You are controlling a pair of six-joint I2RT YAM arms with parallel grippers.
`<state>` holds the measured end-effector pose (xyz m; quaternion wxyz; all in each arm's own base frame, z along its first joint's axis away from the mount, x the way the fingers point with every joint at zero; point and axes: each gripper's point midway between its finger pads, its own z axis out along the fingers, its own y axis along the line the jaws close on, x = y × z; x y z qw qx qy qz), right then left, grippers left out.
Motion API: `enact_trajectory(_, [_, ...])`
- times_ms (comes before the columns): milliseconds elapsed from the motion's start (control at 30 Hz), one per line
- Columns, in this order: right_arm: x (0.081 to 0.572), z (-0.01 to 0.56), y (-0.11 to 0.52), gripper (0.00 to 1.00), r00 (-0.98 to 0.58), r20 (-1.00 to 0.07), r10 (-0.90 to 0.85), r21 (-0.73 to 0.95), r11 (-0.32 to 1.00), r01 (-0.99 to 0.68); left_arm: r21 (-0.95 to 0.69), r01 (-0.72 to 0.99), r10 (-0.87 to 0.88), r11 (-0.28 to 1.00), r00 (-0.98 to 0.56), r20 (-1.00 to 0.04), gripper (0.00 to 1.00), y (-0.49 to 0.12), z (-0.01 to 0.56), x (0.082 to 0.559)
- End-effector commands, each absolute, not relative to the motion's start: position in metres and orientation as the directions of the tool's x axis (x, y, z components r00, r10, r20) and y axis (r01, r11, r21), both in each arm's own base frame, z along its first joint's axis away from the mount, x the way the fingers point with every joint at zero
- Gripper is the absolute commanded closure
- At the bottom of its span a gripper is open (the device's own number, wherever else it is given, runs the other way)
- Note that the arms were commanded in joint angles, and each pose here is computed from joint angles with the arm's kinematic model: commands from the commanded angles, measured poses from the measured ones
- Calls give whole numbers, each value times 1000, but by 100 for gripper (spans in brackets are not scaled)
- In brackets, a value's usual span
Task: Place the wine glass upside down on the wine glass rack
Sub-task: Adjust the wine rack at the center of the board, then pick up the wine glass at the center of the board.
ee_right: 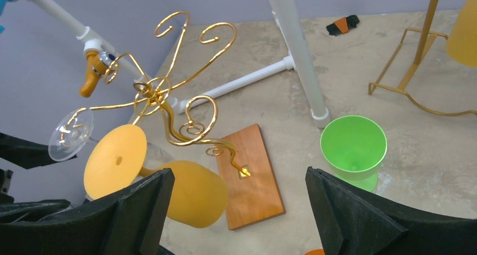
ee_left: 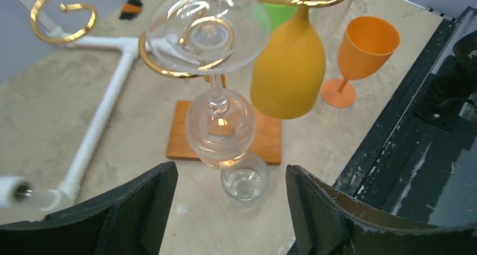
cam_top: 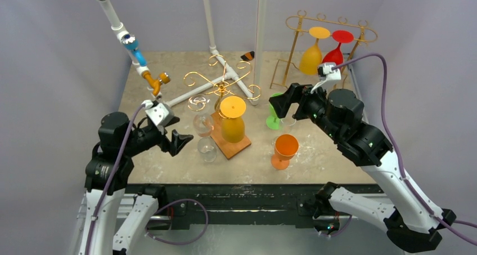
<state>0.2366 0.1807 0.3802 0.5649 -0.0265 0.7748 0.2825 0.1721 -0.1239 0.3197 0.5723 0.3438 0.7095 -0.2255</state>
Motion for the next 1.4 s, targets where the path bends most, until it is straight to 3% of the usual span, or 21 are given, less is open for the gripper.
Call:
enact_trajectory(0, [241, 369, 179, 2, -378, -882, 280, 410, 852, -325, -207, 682, 37, 701, -326, -945, 26, -135, 306, 184])
enact_trajectory(233, [240, 371, 174, 2, -364, -884, 294, 412, 858, -308, -211, 627, 26, 750, -347, -937, 31, -127, 301, 196])
enact_trajectory(433, [235, 366, 177, 1, -377, -888, 265, 400, 850, -344, 163, 647, 319, 745, -131, -939, 29, -102, 308, 215])
enact_trajectory(667, [220, 356, 170, 2, -405, -878, 256, 407, 844, -350, 109, 725, 350, 680, -191, -917, 32, -111, 270, 199])
enact_trajectory(800, [213, 325, 184, 3, -485, -845, 226, 431, 824, -367, 168, 731, 392, 662, -146, -908, 32, -108, 249, 199])
enact_trajectory(1100, [182, 265, 232, 6, -605, -765, 221, 517, 770, -373, 395, 712, 530, 581, 38, -847, 32, -97, 254, 203])
enact_trajectory(1367, [150, 227, 287, 13, -665, -715, 216, 567, 735, -371, 403, 671, 514, 622, 38, -857, 32, -92, 271, 204])
